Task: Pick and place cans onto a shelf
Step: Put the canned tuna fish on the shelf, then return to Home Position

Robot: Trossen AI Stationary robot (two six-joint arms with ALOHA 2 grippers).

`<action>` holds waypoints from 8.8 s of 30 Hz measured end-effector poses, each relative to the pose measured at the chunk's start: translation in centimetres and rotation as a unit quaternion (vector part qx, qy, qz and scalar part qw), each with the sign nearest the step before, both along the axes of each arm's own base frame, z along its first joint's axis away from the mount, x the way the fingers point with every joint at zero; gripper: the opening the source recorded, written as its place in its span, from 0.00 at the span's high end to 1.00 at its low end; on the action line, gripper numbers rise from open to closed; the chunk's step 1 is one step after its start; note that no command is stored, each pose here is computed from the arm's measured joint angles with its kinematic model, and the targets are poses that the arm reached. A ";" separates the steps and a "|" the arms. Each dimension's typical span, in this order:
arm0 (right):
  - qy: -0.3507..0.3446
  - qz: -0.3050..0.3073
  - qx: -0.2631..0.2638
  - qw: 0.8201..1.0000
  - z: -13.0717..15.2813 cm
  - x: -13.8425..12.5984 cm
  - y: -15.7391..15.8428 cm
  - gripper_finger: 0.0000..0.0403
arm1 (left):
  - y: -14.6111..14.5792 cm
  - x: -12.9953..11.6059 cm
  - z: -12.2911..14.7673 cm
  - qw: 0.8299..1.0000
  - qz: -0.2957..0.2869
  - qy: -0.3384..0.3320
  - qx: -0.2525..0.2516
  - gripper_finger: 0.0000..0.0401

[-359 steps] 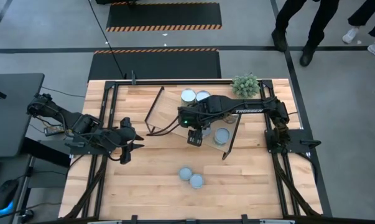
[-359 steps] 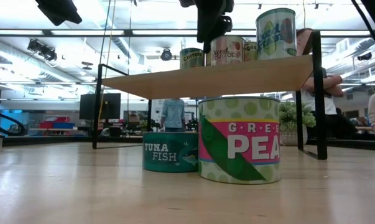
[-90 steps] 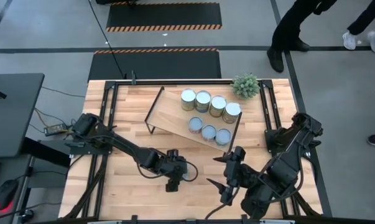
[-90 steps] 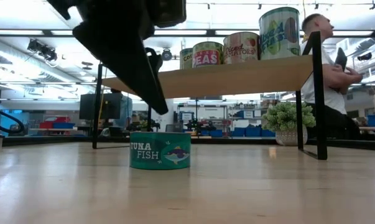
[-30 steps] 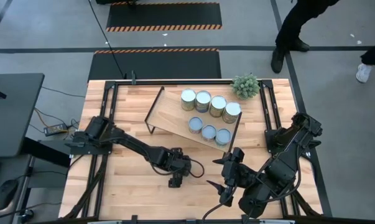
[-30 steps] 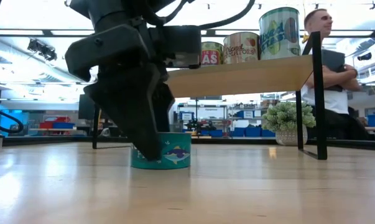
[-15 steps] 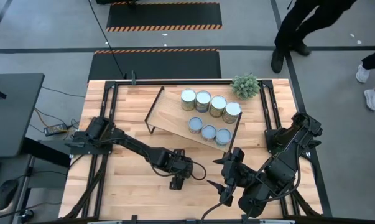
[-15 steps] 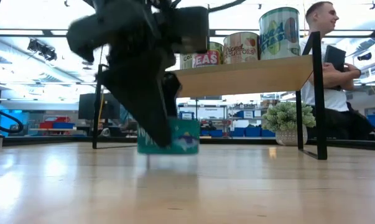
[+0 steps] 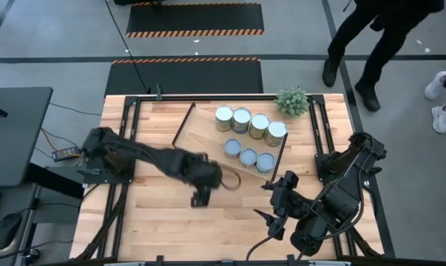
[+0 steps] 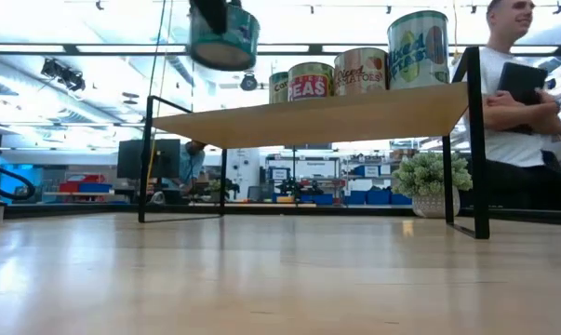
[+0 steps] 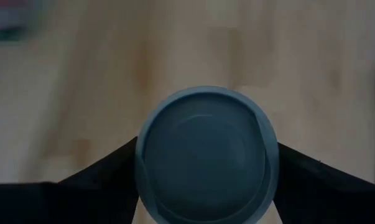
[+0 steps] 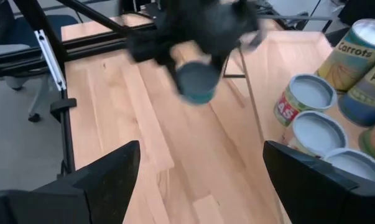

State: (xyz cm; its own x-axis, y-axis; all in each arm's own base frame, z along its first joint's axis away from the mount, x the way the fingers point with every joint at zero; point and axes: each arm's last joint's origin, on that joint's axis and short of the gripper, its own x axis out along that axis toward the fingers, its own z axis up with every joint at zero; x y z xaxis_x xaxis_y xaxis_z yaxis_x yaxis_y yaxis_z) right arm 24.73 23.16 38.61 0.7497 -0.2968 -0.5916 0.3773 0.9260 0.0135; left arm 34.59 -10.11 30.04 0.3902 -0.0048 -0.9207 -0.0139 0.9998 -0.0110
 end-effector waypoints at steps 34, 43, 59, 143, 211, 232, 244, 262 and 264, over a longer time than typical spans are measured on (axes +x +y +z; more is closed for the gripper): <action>-0.017 -0.002 -0.021 1.000 0.3 0.0 -0.1 0.14 | 14.2 2.7 -0.9 0.993 0.115 -0.022 0.013 0.29; -0.019 -0.002 -0.018 1.000 0.4 0.0 -0.1 0.14 | 14.0 2.7 -0.7 0.993 0.115 -0.028 0.026 0.04; -0.046 -0.026 -0.036 0.998 3.2 -4.4 -4.9 0.14 | 10.0 -3.4 8.5 0.975 0.107 -0.188 0.043 0.03; -0.298 -0.080 0.203 0.929 -11.7 -16.5 -19.0 0.18 | 10.7 -27.0 -5.5 0.748 0.307 -0.561 -0.177 0.86; -0.378 -0.203 -0.001 0.903 -21.6 -15.5 -25.8 0.92 | 11.8 -25.1 -12.2 0.740 0.258 -0.616 -0.080 0.95; -0.380 -0.204 0.003 0.902 -21.6 -15.5 -25.8 0.92 | 11.8 -25.1 -12.2 0.740 0.259 -0.616 -0.082 0.94; -0.380 -0.204 0.002 0.902 -21.6 -15.5 -25.8 0.92 | 11.8 -25.1 -12.2 0.740 0.259 -0.616 -0.083 0.94; -0.380 -0.204 0.003 0.902 -21.6 -15.5 -25.8 0.92 | 11.8 -25.1 -12.2 0.740 0.259 -0.616 -0.083 0.94; -0.380 -0.204 0.003 0.902 -21.6 -15.5 -25.8 0.92 | 11.8 -25.1 -12.2 0.739 0.259 -0.616 -0.083 0.94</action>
State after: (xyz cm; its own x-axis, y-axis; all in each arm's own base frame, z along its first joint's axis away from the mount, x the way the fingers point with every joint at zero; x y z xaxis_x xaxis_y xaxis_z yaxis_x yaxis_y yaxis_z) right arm 9.21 -2.65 17.06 0.7688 -0.6379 0.0452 0.5662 0.7117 0.4158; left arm 9.45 1.68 17.82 0.9214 0.3658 0.1312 -0.2717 0.8477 -0.4556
